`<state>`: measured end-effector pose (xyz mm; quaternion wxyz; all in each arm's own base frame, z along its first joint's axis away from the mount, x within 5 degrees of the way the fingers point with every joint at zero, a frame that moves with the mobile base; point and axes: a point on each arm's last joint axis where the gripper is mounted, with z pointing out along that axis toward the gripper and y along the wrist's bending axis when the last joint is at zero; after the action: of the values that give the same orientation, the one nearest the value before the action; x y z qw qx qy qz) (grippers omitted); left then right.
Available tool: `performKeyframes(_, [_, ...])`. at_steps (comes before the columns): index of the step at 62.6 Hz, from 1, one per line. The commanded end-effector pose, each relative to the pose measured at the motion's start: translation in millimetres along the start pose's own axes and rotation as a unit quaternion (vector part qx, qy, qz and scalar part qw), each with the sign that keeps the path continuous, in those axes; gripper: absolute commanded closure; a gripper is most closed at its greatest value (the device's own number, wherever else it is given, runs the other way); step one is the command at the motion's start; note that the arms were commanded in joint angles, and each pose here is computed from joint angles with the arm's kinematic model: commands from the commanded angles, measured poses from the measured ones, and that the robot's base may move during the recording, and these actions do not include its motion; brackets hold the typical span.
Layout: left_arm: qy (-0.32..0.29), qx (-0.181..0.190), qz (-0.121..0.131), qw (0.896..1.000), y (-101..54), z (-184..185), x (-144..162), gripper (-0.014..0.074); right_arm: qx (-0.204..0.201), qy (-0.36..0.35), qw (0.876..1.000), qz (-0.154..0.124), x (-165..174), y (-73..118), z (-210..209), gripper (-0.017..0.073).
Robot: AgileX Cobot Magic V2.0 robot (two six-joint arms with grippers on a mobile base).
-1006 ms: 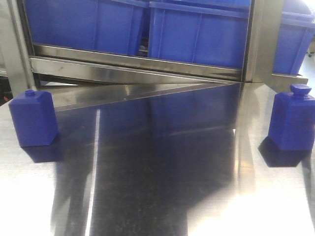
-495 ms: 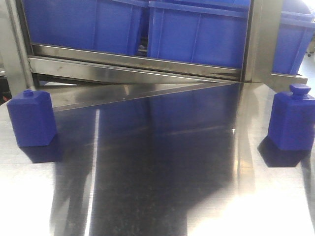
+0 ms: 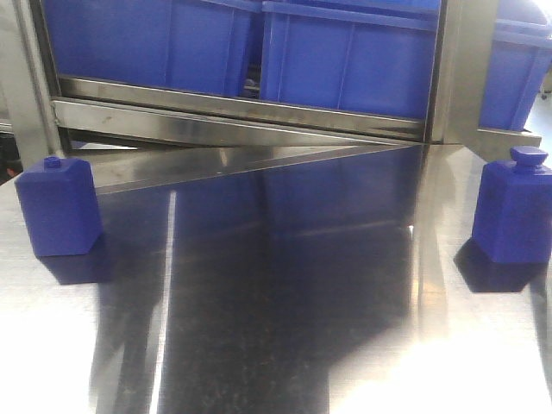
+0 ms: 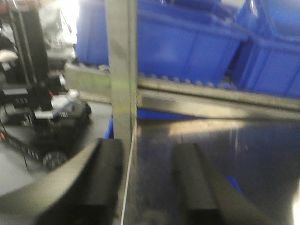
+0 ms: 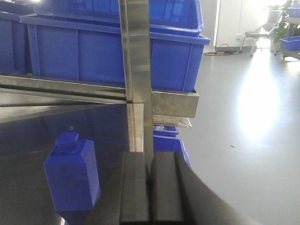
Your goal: Pick and sort blue part to right shelf
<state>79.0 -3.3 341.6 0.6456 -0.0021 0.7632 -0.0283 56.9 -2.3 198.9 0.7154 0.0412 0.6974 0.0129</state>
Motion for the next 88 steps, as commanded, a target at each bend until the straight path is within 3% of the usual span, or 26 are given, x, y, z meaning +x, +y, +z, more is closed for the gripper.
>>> performKeyframes(1, [0.012, 0.024, -0.005, 1.0, -5.4, 14, -18, 0.01, -0.002, -0.068, 0.998, -0.003, -18, 1.0, -3, 0.05])
performKeyframes(7, [0.087, 0.049, -0.002, 0.995, -12.9, 33, -18, 0.0074, -0.002, -0.068, 0.998, -0.003, -18, 1.0, -3, 0.05])
performKeyframes(15, [0.19, 0.087, -0.008, 0.978, -29.2, 64, -17, 0.0074, -0.002, -0.068, 0.998, -0.003, -18, 1.0, -3, 0.05])
performKeyframes(23, [0.245, 0.11, -0.003, 0.963, -45.7, 97, -23, 0.0063, -0.002, -0.068, 0.998, -0.003, -18, 1.0, -3, 0.05])
performKeyframes(33, [0.293, 0.121, -0.009, 0.948, -62.6, 141, -34, -0.001, -0.002, -0.068, 0.998, -0.003, -18, 1.0, -3, 0.05])
performKeyframes(43, [0.368, 0.111, -0.014, 0.923, -73.5, 184, -31, -0.0039, -0.002, -0.068, 0.998, -0.003, -18, 1.0, -3, 0.05])
performKeyframes(53, [0.416, 0.09, -0.044, 0.904, -81.3, 219, -23, -0.0039, -0.002, -0.068, 0.998, -0.003, -18, 1.0, -3, 0.05])
performKeyframes(69, [0.491, 0.059, -0.052, 0.867, -85.4, 254, 14, -0.0037, -0.002, -0.068, 0.998, -0.003, -18, 1.0, -3, 0.05])
performKeyframes(88, [0.547, 0.045, -0.045, 0.835, -87.1, 274, 50, -0.0037, -0.002, -0.068, 0.998, -0.003, -18, 1.0, -3, 0.05])
